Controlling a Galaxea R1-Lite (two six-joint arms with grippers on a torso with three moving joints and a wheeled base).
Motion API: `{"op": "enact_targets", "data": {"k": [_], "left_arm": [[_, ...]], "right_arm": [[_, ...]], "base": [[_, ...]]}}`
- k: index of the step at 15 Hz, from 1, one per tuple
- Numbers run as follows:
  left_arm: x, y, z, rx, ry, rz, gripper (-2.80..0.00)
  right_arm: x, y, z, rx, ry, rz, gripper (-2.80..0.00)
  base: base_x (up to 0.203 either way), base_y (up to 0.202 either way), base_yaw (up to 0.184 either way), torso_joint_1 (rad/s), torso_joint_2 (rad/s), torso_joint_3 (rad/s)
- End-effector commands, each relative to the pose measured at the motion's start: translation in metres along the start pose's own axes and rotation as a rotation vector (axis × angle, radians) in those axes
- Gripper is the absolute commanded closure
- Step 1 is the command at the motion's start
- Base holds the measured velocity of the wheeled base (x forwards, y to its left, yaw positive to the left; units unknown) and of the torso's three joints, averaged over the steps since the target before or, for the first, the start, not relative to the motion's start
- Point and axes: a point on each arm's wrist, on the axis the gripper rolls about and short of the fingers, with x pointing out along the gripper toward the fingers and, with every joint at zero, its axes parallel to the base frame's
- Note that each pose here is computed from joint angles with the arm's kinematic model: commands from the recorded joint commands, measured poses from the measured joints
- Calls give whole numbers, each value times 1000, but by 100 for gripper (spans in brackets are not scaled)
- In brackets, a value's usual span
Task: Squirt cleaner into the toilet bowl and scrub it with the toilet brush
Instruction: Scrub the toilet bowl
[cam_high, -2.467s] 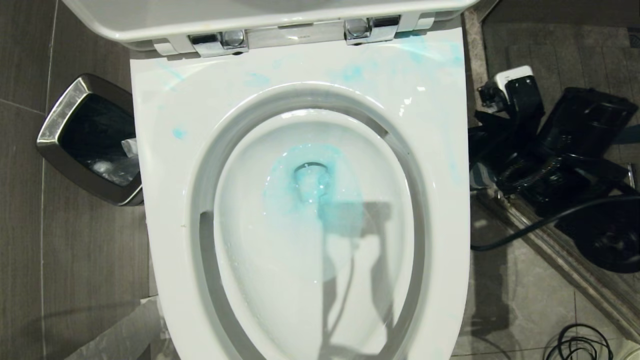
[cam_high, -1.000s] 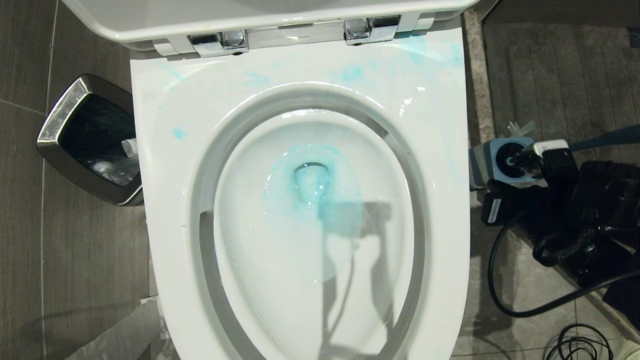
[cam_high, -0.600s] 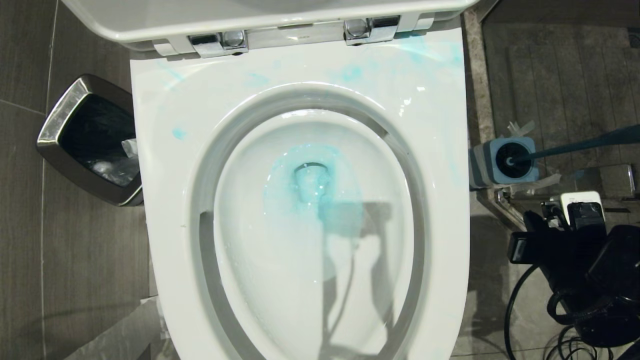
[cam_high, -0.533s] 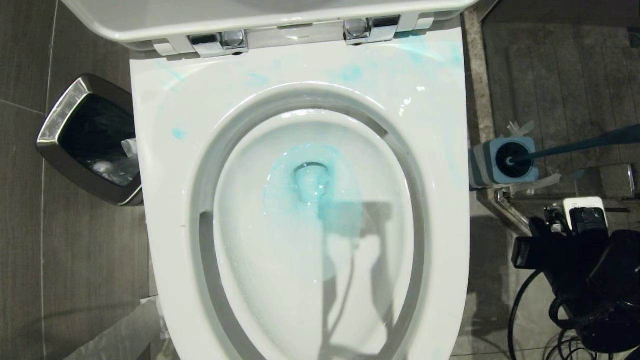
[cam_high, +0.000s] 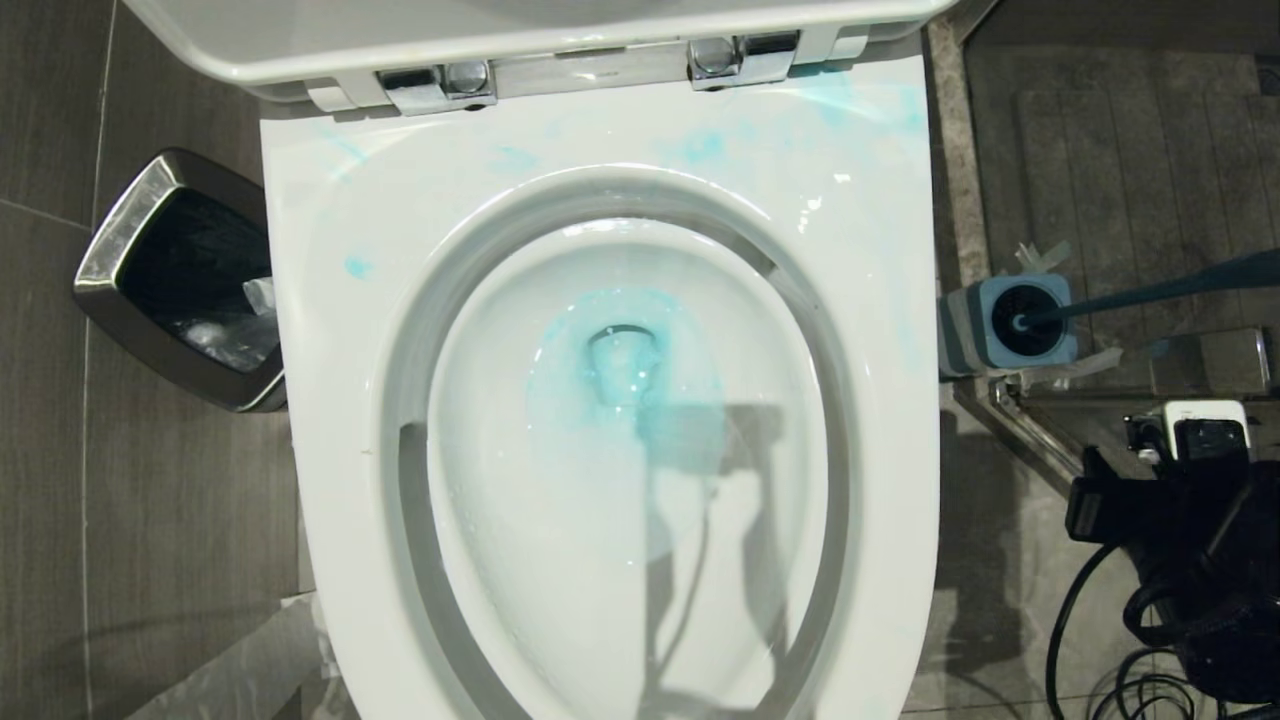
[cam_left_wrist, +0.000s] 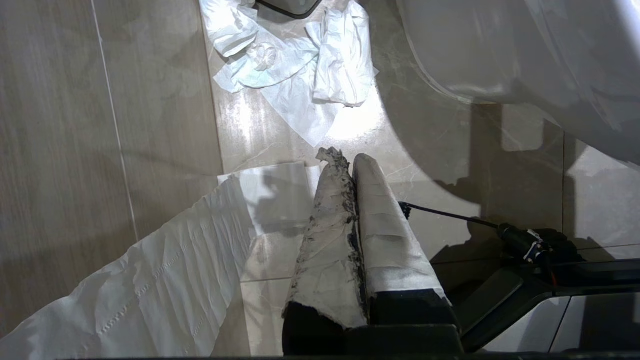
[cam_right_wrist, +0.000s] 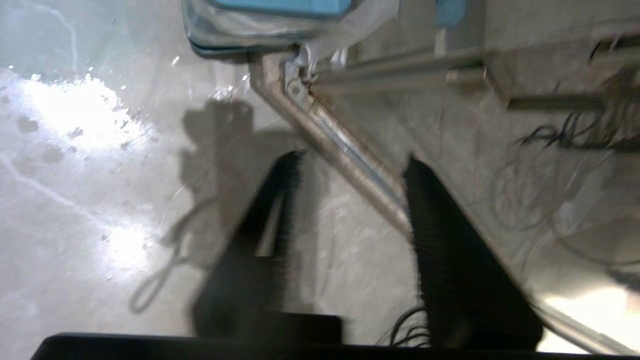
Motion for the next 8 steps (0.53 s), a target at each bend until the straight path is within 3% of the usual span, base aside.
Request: {"op": "enact_targets", "data": {"k": [1,2,6,8], "left_arm": [[0,0,0,0,3,0,0],[0,0,0,0,2,0,0],[0,0,0,0,2,0,0],[0,0,0,0,3,0,0]], "right_arm": [[7,-3,7,-27,-28,-31,-280],[13,-5,13,-22,-57,-35,-280],[40,-20,38,5,-233,181,-280],[54,-26,50,9,-286,199,-280]], "base": [[0,0,0,0,0,0],[0,0,0,0,0,0],[0,0,0,0,0,0],[0,0,0,0,0,0]]}}
